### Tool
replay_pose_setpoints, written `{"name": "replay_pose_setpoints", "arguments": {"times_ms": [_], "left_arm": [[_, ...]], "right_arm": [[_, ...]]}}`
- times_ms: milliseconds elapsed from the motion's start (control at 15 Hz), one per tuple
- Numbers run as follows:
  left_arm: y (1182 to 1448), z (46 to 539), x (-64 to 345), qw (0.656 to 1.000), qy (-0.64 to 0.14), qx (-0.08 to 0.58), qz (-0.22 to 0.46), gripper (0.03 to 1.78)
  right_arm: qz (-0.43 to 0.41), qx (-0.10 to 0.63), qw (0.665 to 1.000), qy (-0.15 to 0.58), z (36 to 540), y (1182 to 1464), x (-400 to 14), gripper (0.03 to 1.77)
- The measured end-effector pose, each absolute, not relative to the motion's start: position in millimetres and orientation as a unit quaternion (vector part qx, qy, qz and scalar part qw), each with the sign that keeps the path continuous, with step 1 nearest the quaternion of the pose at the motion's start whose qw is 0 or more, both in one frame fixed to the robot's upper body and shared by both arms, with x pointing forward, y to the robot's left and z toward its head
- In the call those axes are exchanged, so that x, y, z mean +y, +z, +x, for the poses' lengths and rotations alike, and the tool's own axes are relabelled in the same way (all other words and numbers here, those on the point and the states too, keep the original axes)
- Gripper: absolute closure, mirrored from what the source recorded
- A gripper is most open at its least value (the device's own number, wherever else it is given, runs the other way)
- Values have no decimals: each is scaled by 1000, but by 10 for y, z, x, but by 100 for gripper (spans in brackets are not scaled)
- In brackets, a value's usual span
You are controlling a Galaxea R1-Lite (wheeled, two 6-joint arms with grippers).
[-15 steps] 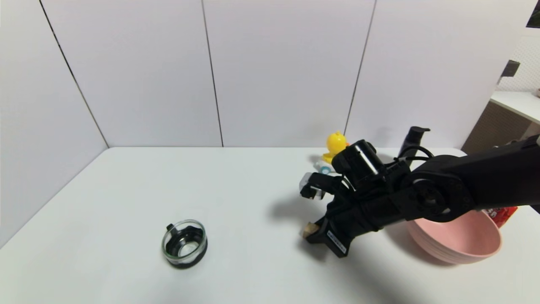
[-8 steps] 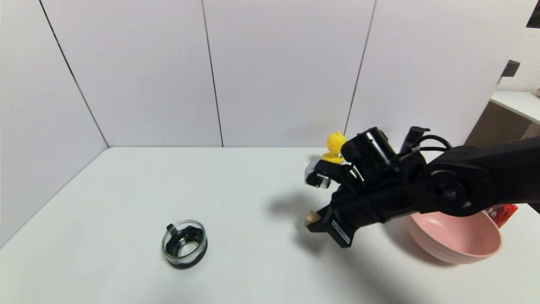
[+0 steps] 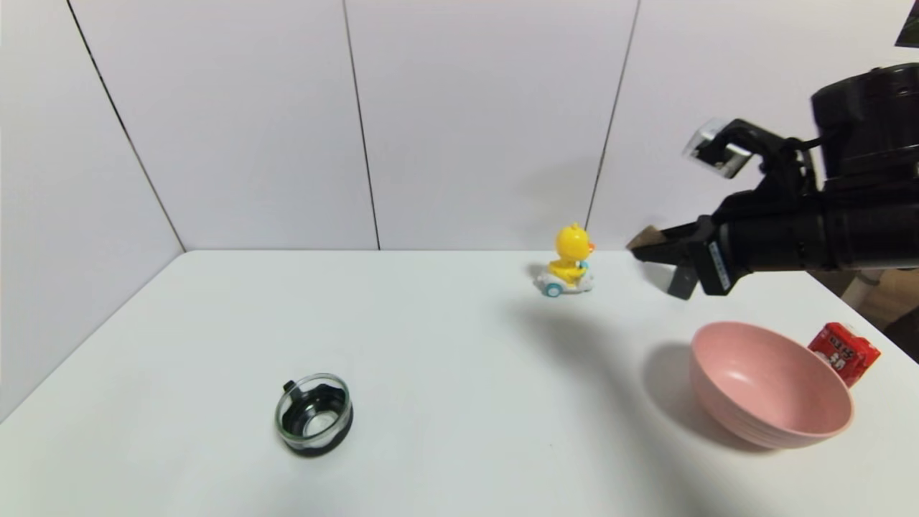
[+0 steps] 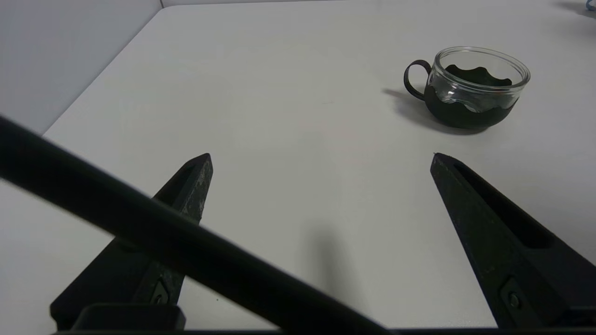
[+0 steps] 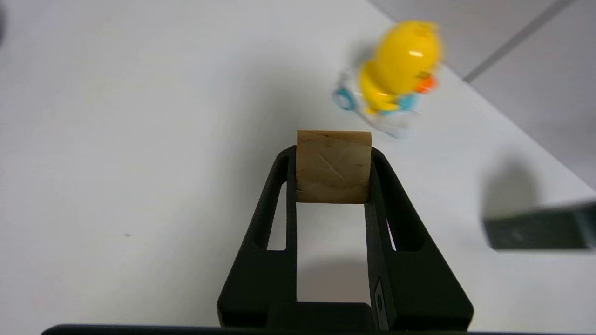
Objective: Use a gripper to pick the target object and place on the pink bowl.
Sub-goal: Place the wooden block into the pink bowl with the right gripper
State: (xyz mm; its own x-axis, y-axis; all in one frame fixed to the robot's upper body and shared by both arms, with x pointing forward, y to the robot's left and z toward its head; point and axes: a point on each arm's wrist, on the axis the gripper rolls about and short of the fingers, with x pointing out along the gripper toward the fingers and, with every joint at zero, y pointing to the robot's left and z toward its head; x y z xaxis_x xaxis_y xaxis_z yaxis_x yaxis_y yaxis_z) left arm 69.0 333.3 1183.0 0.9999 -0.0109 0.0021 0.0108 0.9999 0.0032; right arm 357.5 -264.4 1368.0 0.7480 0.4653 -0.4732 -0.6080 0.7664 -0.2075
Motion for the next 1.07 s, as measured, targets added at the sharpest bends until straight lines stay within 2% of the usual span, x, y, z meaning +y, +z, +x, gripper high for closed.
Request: {"name": "replay_pose_setpoints", "arguments": {"times_ms": [200, 467, 733, 1067], "left_arm": [[11830, 690, 3333, 1000, -5, -1, 1, 12], [11830, 690, 3333, 1000, -6, -1, 1, 12], [11830, 690, 3333, 1000, -5, -1, 2, 12], [11830, 690, 3333, 1000, -5, -1, 1, 12]], "right_arm": [[-167, 202, 938, 226, 3465, 13736, -3049, 138], [-181, 256, 930, 194, 3342, 13435, -3321, 138], [-190, 312, 910, 195, 3234, 13093, -3422, 138], [-201, 340, 895, 208, 3222, 12928, -3430, 138]]}}
